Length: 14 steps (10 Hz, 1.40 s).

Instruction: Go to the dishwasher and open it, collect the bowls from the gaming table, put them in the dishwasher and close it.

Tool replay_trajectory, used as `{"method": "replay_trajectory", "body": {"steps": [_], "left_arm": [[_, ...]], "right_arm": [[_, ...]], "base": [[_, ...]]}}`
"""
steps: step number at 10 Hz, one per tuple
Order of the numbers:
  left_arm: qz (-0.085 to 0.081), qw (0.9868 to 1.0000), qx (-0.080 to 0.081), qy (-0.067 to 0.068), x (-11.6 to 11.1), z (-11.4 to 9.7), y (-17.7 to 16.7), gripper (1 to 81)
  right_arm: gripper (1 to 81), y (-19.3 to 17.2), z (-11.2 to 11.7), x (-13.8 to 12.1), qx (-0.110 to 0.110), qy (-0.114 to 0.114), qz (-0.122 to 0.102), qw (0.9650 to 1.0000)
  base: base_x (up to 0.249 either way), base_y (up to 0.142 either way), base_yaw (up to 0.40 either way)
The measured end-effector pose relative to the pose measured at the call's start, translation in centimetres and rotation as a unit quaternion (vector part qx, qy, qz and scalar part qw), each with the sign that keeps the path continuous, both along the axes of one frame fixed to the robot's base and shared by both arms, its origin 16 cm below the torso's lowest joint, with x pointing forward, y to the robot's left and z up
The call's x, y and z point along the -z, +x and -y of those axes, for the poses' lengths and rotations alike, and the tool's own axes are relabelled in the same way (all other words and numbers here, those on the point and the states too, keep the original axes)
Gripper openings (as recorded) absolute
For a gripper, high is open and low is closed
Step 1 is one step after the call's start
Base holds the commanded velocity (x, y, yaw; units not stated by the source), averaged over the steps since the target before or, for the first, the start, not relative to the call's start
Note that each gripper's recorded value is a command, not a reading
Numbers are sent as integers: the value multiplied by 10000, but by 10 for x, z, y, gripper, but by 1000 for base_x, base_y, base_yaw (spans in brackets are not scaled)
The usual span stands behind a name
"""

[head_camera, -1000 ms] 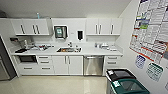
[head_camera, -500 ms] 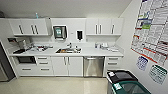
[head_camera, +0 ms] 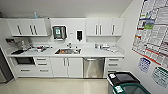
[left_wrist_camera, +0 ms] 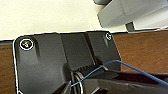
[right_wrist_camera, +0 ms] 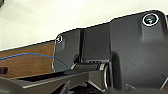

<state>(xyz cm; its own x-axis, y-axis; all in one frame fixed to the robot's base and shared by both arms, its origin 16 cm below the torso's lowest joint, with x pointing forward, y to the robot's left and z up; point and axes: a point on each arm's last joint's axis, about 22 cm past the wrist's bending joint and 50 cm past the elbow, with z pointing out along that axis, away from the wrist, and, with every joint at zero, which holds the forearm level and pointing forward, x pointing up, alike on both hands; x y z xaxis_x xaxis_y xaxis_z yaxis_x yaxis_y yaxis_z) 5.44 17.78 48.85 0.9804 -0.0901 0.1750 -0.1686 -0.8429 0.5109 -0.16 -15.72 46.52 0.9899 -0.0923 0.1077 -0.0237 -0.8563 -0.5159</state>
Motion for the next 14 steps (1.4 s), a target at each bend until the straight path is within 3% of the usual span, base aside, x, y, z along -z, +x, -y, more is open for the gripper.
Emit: {"method": "replay_trajectory", "body": {"steps": [8,12,14], "left_arm": [[-39,10000,6,2,1,0,-8,811],[80,10000,-16,8,-1,-1,12,811],[-66,10000,4,16,1,-2,-10,811]], "right_arm": [[811,-1,-2,0,-10,13,2,10000],[811,17,-2,0,2,-3,107,9999],[811,-2,-5,1,-35,12,-14,10000]], "base": [[99,0,0],[99,0,0],[99,0,0]]}}
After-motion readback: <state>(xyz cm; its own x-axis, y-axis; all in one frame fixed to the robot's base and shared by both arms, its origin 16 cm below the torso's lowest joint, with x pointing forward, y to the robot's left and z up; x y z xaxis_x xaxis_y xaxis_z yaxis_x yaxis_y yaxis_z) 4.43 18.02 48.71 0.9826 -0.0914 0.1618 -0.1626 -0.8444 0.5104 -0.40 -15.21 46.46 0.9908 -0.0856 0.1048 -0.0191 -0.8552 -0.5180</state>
